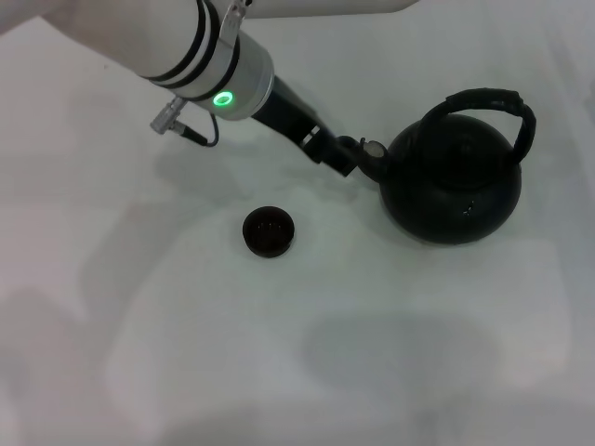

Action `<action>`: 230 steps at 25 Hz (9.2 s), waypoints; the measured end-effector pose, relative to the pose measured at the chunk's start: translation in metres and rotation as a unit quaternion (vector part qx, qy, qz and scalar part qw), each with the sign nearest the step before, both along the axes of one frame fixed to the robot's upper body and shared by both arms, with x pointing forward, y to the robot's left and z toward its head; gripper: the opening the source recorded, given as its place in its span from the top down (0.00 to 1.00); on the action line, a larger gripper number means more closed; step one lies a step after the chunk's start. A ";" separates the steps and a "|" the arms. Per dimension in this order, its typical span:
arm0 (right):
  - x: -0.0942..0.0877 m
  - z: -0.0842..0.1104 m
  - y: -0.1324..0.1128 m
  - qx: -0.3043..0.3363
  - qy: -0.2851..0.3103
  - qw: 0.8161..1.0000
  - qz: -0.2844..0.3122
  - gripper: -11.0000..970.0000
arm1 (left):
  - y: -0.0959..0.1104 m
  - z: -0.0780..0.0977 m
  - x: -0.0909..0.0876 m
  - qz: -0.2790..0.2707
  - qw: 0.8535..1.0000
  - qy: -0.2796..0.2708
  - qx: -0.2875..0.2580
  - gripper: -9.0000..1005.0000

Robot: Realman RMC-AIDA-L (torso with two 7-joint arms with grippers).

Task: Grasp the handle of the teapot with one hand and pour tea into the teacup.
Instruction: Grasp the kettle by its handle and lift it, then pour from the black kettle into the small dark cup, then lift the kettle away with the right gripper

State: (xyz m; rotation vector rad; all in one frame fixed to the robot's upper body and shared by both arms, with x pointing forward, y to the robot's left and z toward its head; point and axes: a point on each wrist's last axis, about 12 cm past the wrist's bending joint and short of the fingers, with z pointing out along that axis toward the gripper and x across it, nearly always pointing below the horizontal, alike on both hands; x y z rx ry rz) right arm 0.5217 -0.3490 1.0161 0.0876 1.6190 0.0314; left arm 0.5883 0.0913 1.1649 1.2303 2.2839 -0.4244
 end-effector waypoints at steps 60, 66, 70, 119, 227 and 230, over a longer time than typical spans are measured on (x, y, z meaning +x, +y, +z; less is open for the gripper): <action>0.003 0.002 0.000 -0.008 -0.003 1.000 -0.001 0.13 | 0.146 -0.106 -0.038 0.453 0.727 -0.412 -0.310 0.14; -0.002 0.008 -0.002 0.032 -0.033 0.999 0.002 0.13 | 0.160 -0.121 -0.043 0.486 0.727 -0.393 -0.285 0.14; -0.006 0.010 -0.003 0.075 -0.038 0.996 0.043 0.13 | 0.164 -0.124 -0.049 0.492 0.722 -0.395 -0.283 0.14; -0.058 -0.014 0.043 0.114 0.039 0.956 0.268 0.26 | 0.164 -0.132 -0.057 0.465 0.741 -0.406 -0.263 0.14; 0.014 0.040 0.135 -0.280 -0.191 0.858 0.385 0.86 | 0.154 -0.137 -0.065 0.447 0.756 -0.397 -0.266 0.14; 0.014 0.040 0.135 -0.292 -0.196 0.854 0.383 0.86 | 0.154 -0.137 -0.065 0.446 0.756 -0.397 -0.267 0.14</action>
